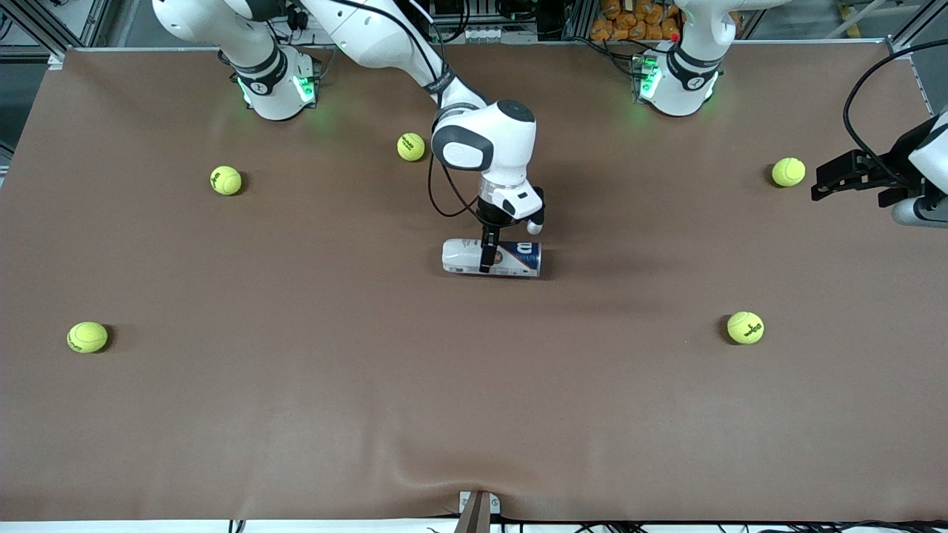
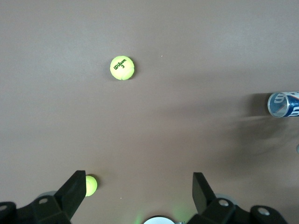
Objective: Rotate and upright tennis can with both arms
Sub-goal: 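Lift the can with the right gripper and carry it to table center, then lower the can onto the table and open the right gripper, then retract the right gripper while the left gripper reaches the can end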
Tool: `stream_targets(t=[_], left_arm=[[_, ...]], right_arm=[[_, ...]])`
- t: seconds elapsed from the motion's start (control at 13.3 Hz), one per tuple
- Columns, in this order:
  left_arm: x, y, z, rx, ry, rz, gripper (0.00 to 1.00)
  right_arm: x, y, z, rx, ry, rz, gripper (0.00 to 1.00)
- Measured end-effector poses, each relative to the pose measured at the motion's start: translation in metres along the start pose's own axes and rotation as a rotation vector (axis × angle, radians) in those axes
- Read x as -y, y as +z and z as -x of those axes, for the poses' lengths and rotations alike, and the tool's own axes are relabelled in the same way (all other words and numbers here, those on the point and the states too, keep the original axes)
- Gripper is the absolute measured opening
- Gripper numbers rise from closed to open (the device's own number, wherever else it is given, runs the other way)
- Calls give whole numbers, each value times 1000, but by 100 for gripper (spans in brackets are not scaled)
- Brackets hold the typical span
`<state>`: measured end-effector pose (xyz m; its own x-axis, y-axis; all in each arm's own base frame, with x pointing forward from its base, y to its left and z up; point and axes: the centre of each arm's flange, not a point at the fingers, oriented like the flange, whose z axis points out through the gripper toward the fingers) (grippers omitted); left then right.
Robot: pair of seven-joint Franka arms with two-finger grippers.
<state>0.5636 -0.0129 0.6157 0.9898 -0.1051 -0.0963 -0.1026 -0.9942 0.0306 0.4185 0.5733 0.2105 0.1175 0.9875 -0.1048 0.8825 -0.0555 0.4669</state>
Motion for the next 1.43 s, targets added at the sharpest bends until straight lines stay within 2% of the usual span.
stream_targets(t=[0.08, 0.23, 0.6, 0.91, 1.06, 1.21, 1.43], left_arm=[[0, 0, 0, 0, 0, 0, 100], [0, 2, -1, 4, 0, 1, 100], [1, 5, -3, 9, 0, 1, 100], [-2, 7, -5, 12, 3, 29, 100], [-6, 11, -7, 15, 5, 64, 100], [-8, 16, -10, 24, 8, 83, 100], [-14, 34, -20, 55, 11, 172, 100]], right_arm=[[2, 0, -2, -5, -14, 11, 82], [7, -2, -6, -11, -28, 18, 99], [-9, -21, -16, -37, 8, 31, 100], [-57, -81, -2, 0, 166, -45, 100], [-102, -113, 30, 40, 290, -110, 100], [-162, -125, 83, 90, 428, -165, 100], [-246, -140, 179, 216, 596, -198, 100]])
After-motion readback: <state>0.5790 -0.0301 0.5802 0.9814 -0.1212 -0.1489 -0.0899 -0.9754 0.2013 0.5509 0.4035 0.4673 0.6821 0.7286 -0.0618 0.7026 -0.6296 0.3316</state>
